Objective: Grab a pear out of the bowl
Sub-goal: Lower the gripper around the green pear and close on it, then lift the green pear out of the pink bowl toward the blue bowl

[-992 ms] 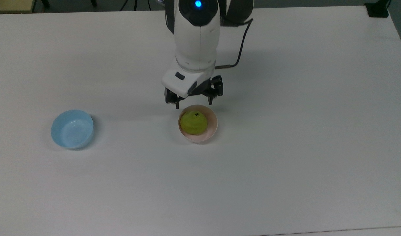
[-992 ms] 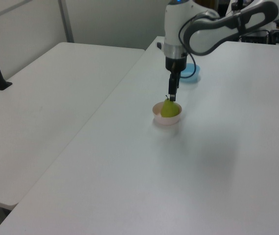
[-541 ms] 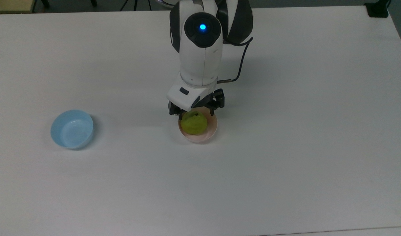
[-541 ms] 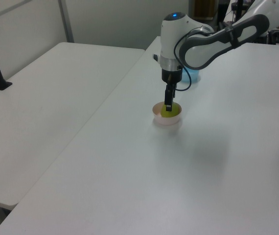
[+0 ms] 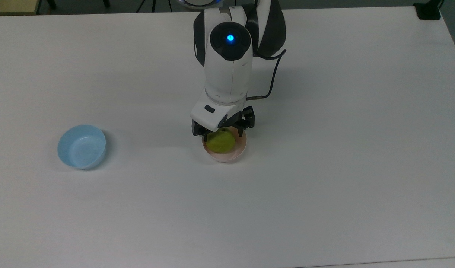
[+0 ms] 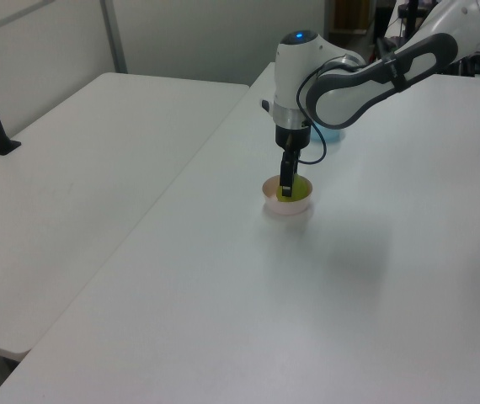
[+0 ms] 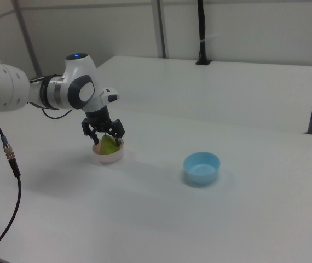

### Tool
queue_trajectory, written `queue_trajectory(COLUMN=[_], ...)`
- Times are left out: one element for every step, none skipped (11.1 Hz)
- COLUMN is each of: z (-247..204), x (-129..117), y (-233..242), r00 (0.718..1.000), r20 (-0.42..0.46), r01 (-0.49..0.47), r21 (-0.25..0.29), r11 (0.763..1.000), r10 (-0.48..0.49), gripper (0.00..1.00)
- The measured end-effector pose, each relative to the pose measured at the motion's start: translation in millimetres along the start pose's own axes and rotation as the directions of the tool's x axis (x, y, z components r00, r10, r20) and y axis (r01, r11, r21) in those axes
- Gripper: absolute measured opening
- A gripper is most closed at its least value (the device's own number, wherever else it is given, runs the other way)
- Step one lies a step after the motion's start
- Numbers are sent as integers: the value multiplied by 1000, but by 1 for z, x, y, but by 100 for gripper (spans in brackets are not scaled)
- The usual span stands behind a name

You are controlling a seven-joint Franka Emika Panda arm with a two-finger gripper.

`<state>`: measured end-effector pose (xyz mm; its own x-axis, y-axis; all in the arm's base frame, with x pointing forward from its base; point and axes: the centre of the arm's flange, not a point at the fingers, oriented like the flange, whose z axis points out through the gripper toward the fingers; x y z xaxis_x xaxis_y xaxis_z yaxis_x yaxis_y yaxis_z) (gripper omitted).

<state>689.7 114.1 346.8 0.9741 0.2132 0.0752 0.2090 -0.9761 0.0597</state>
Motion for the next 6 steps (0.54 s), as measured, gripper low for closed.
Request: queue_trajectory(z=[3,7,9,10,8,8], x=[0,0,0,0,1,1], y=[0,-1,-1,-1,-1,-1], r00=[1000,1000,1000,1000,1000,1000], r20=[0,4,6,8,5,5], r01=[1,4,11,12,13,15], r21=[-1,-5,-13,-15,-16,-17], r11=[1000,1000,1000,1000,1000,1000], r10=[-1,-4,-10,-12,-13,-14], gripper=[95,93,87,86,79,78])
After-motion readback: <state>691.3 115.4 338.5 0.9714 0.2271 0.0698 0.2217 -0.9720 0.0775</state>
